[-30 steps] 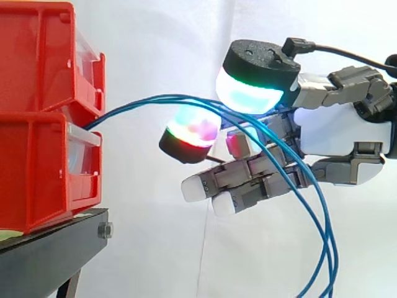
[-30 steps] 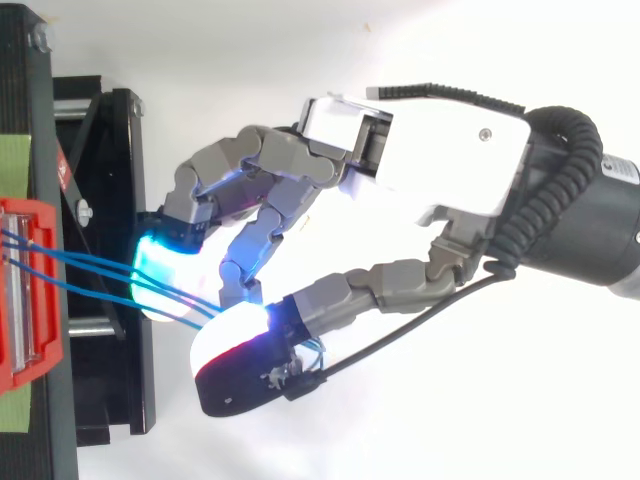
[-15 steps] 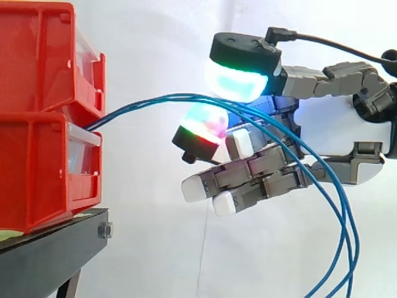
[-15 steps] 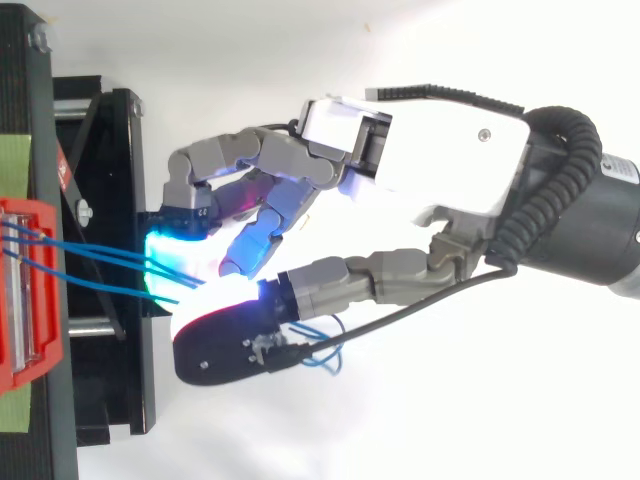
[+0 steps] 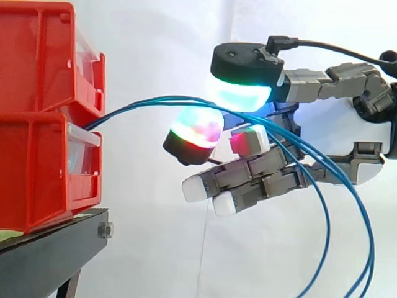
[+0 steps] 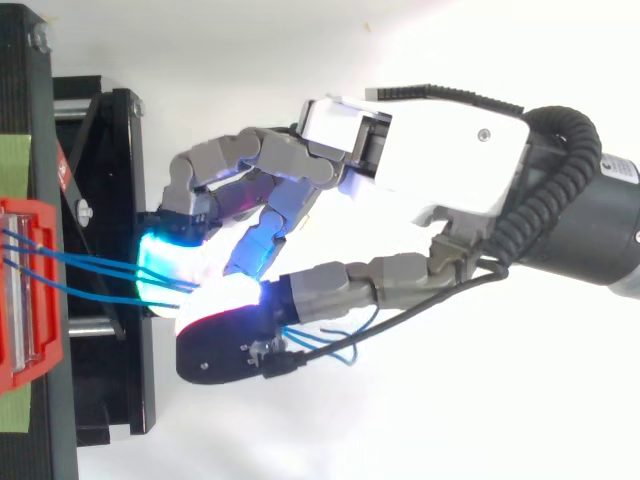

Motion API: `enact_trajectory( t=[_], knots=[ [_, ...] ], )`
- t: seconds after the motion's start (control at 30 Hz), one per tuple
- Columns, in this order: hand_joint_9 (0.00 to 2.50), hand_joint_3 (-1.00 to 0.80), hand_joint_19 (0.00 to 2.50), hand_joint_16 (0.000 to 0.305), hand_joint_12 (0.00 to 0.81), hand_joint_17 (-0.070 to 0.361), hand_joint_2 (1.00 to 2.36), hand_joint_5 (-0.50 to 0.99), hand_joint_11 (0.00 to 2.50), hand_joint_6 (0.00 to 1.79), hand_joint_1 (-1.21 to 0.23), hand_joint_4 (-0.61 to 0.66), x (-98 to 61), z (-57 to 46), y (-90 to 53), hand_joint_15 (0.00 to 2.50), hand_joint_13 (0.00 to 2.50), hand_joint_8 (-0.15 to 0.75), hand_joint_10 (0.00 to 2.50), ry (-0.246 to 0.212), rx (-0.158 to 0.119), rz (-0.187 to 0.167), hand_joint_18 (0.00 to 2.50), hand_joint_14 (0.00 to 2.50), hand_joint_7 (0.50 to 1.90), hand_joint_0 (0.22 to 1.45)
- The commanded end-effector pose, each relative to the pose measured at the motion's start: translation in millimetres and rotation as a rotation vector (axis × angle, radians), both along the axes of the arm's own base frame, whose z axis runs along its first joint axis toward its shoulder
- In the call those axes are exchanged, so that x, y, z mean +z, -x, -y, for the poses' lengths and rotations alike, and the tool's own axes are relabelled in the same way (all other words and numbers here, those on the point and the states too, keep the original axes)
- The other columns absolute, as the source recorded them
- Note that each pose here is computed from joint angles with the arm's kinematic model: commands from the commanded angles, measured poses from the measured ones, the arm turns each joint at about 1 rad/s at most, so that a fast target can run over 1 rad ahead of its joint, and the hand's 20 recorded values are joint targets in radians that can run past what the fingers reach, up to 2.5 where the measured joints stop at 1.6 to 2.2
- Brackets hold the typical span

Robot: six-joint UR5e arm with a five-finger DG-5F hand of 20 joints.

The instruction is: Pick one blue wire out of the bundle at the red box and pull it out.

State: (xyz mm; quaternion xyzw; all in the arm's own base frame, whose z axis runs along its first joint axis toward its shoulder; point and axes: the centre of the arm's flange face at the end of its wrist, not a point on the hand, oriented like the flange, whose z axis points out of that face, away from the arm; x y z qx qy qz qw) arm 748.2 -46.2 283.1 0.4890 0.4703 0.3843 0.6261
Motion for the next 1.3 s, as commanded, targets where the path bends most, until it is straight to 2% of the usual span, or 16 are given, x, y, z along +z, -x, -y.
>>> enact_trajectory(
  t=[0.0,0.13,0.23,0.3,0.33,0.47,0.67,0.77,0.97,1.03,1.13,1.17,1.2,1.27],
  knots=[
    [1.19,-0.21,0.57,0.056,0.372,0.127,1.02,-0.14,0.97,0.8,-0.83,0.24,0.1,1.1,0.1,0.41,0.62,0.256,0.03,0.0,-0.002,0.0,0.48,0.02,0.81,0.6],
    [1.19,-0.24,0.56,0.056,0.371,0.127,1.02,-0.14,0.95,0.81,-0.85,0.27,0.1,0.0,0.0,0.4,0.62,0.257,0.03,0.0,0.0,0.0,0.48,0.02,0.81,0.61],
    [1.15,-0.21,0.56,0.058,0.367,0.13,1.02,-0.09,0.74,0.67,-0.79,0.3,0.1,0.0,0.0,0.37,0.62,0.242,0.03,0.0,0.0,0.0,0.49,0.02,1.08,0.58],
    [1.19,-0.17,0.56,0.063,0.384,0.142,1.01,-0.04,0.63,0.53,-0.67,0.36,0.1,0.0,0.0,0.35,0.63,0.251,0.02,0.001,0.0,0.0,0.52,0.02,1.3,0.59],
    [1.19,-0.17,0.56,0.063,0.383,0.142,1.01,-0.03,0.62,0.51,-0.66,0.37,0.1,0.0,0.0,0.35,0.63,0.245,0.03,0.001,0.0,0.0,0.52,0.01,1.35,0.6],
    [1.22,-0.11,0.57,0.064,0.384,0.143,1.01,-0.03,0.57,0.5,-0.59,0.4,0.1,0.0,0.0,0.35,0.65,0.24,0.02,0.001,0.0,0.0,0.52,0.01,1.18,0.63],
    [1.25,-0.06,0.57,0.067,0.399,0.151,1.0,-0.03,0.55,0.5,-0.59,0.44,0.1,-0.2,0.0,0.35,0.67,0.246,0.02,0.002,0.001,0.0,0.55,0.02,1.08,0.64],
    [1.25,-0.06,0.57,0.068,0.405,0.153,1.01,-0.03,0.55,0.5,-0.59,0.41,0.1,-0.2,0.0,0.35,0.68,0.255,0.02,0.003,0.001,-0.001,0.55,0.02,1.08,0.64],
    [1.24,-0.07,0.56,0.068,0.419,0.153,1.01,-0.04,0.69,0.5,-0.7,0.32,0.1,0.0,0.0,0.38,0.67,0.281,0.02,0.003,0.0,-0.001,0.55,0.02,1.28,0.61],
    [1.24,-0.07,0.56,0.068,0.42,0.154,1.01,-0.05,0.73,0.53,-0.72,0.3,0.1,0.0,0.0,0.38,0.68,0.284,0.03,0.003,0.0,-0.001,0.56,0.02,1.24,0.61],
    [1.22,-0.07,0.55,0.069,0.424,0.154,1.01,-0.09,0.79,0.67,-0.75,0.29,0.1,0.0,0.0,0.38,0.67,0.298,0.03,0.001,0.0,0.0,0.57,0.02,0.99,0.6],
    [1.2,-0.08,0.56,0.067,0.419,0.151,1.01,-0.12,0.82,0.75,-0.78,0.28,0.1,0.0,0.0,0.4,0.67,0.294,0.03,0.001,0.0,0.0,0.56,0.02,0.84,0.6],
    [1.19,-0.08,0.56,0.066,0.415,0.149,1.01,-0.13,0.83,0.79,-0.8,0.3,0.1,-0.2,0.0,0.4,0.66,0.292,0.03,0.002,0.001,0.0,0.56,0.02,0.78,0.61],
    [1.18,-0.09,0.56,0.065,0.41,0.147,1.01,-0.13,0.85,0.8,-0.81,0.29,0.1,-0.2,0.0,0.4,0.66,0.282,0.03,0.0,0.002,0.0,0.55,0.02,0.76,0.61]
  ],
)
